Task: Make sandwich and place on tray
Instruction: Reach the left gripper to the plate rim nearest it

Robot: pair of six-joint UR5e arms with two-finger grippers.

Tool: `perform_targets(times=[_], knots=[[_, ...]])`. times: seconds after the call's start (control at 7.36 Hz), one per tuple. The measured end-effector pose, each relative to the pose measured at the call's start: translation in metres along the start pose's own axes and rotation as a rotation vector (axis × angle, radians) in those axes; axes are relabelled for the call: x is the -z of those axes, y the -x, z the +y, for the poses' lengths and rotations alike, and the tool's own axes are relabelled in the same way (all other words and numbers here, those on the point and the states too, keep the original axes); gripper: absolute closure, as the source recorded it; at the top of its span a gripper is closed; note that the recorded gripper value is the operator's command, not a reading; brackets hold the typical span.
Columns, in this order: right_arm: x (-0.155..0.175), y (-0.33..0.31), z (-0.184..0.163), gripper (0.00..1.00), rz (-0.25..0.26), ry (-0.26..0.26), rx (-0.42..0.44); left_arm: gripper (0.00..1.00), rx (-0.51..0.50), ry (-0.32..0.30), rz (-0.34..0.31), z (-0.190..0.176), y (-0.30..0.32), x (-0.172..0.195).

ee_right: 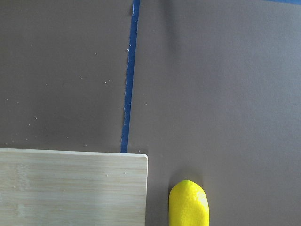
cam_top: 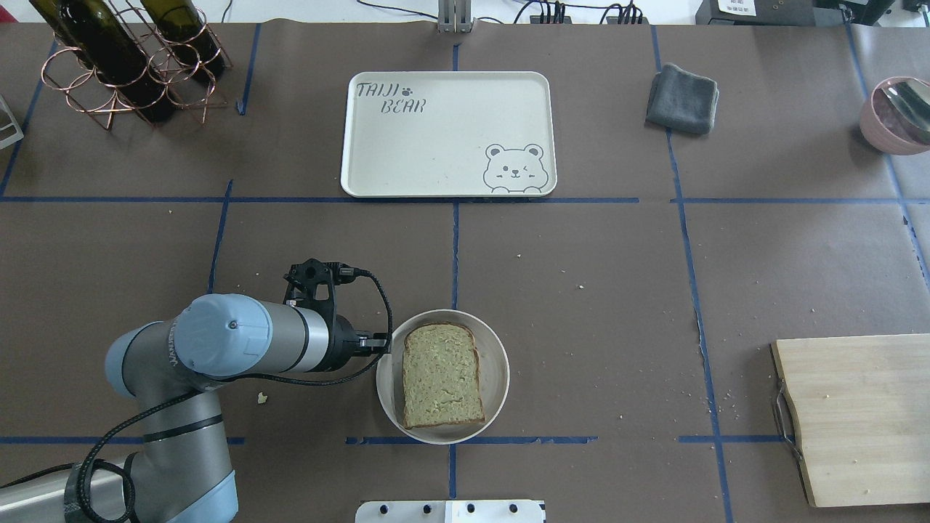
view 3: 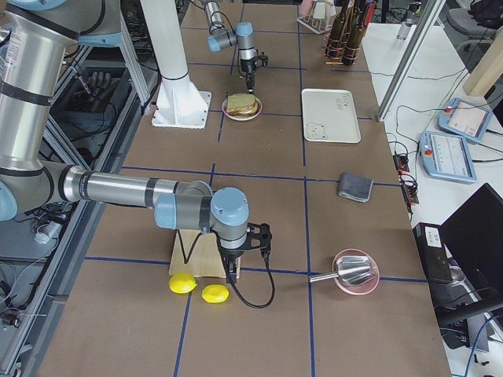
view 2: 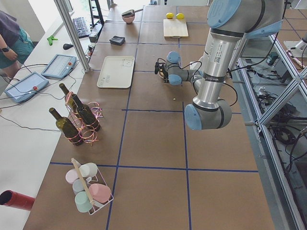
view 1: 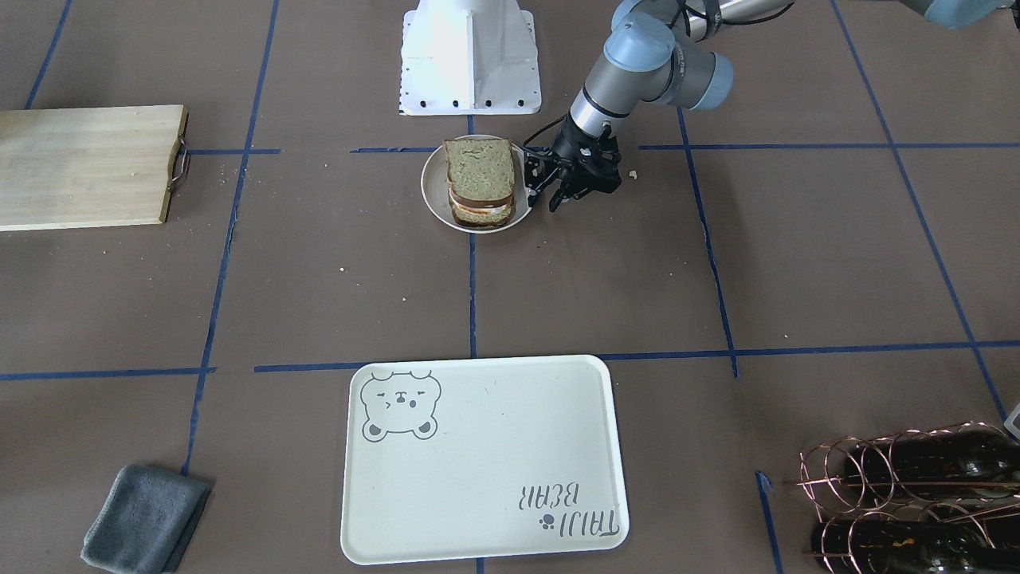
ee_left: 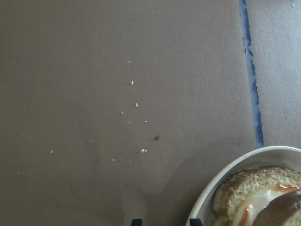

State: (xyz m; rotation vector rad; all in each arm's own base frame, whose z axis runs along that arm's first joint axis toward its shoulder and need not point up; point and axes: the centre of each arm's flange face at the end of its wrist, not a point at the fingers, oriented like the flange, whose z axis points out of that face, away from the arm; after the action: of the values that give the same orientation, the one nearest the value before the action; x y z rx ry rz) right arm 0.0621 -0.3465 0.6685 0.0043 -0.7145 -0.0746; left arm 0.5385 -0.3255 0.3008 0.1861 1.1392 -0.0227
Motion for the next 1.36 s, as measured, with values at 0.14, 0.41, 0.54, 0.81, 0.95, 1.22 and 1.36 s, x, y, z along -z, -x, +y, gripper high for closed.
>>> perform_targets(times=[0.14, 0.41, 0.54, 0.81, 0.95, 1.22, 1.36], knots=[[0.0, 0.0, 0.0, 0.0, 0.0, 0.0, 0.0, 0.62, -0.003, 0.006, 0.003, 0.003, -0.002, -0.001], [0.0, -0.001, 0.0, 0.0, 0.001, 0.0, -0.001, 0.62, -0.009, 0.016, 0.01, 0.01, -0.007, -0.003], [0.0, -0.001, 0.0, 0.0, 0.001, 0.0, -0.001, 0.63, -0.008, 0.022, 0.015, 0.014, -0.011, -0.003], [-0.001, -0.001, 0.0, 0.0, 0.001, 0.001, -0.001, 0.87, -0.004, 0.031, 0.018, 0.023, -0.015, -0.007], [-0.001, -0.001, 0.0, 0.0, 0.002, 0.002, -0.001, 1.0, -0.003, 0.033, 0.017, 0.026, -0.016, -0.008], [-0.002, -0.002, -0.001, 0.0, 0.002, 0.003, -0.002, 1.0, -0.006, 0.035, 0.018, 0.028, -0.017, -0.008], [-0.002, -0.002, -0.001, 0.0, 0.002, 0.004, -0.003, 1.0, -0.011, 0.037, 0.026, 0.028, -0.019, -0.005]])
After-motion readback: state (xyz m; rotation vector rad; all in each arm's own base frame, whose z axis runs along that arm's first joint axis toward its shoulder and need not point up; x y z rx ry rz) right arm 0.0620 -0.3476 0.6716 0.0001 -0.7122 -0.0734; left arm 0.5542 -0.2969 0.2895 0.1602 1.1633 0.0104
